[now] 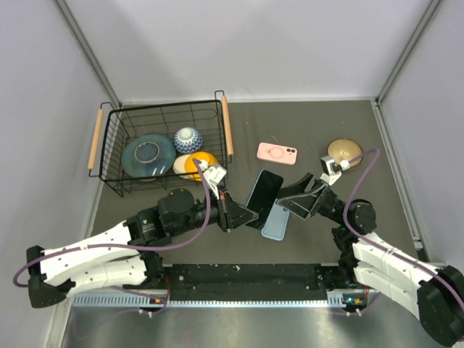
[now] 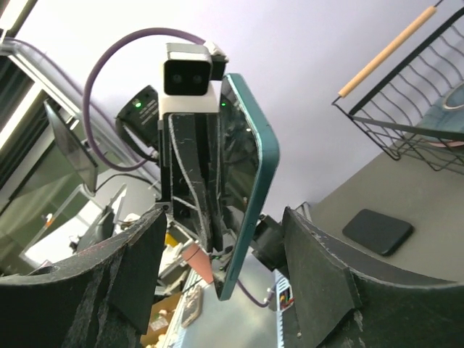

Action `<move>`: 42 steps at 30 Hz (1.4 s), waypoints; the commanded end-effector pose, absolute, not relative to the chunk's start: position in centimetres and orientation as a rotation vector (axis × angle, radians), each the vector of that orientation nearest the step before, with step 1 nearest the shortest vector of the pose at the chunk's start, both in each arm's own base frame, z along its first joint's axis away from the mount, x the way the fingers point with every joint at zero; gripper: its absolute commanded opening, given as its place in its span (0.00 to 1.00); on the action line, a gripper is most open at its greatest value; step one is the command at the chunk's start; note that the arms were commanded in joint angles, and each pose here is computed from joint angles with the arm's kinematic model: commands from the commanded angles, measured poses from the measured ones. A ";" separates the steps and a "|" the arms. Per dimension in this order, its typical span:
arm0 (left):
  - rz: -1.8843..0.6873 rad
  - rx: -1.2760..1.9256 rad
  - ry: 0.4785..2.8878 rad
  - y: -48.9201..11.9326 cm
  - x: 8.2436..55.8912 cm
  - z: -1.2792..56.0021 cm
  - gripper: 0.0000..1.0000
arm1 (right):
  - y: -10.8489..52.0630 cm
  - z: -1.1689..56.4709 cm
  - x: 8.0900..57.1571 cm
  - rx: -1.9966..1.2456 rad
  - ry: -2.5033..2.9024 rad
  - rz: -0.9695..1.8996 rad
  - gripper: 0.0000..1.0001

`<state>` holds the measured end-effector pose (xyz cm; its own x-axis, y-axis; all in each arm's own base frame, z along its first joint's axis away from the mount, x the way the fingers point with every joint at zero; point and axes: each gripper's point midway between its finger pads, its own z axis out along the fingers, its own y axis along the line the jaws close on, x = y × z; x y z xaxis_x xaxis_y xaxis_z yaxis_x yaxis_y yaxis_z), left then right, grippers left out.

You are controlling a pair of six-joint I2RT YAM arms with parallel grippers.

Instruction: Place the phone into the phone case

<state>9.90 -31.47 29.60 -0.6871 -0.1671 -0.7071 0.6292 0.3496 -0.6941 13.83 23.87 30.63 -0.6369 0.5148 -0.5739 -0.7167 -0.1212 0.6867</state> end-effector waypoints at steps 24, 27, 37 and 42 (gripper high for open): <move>-1.392 0.432 1.896 -32.2 10.6 25.9 0.81 | 21.4 26.8 18.1 0.137 1.733 1.414 0.00; -1.285 0.469 1.932 -31.9 11.3 23.6 0.71 | 20.3 24.8 18.5 0.175 1.883 1.288 0.00; -0.863 0.440 2.138 -30.3 15.1 14.7 0.00 | 18.9 17.7 19.3 0.273 2.185 1.180 0.00; -0.798 0.399 2.147 -31.0 16.9 13.7 0.00 | 18.9 14.8 19.8 0.292 2.313 1.145 0.00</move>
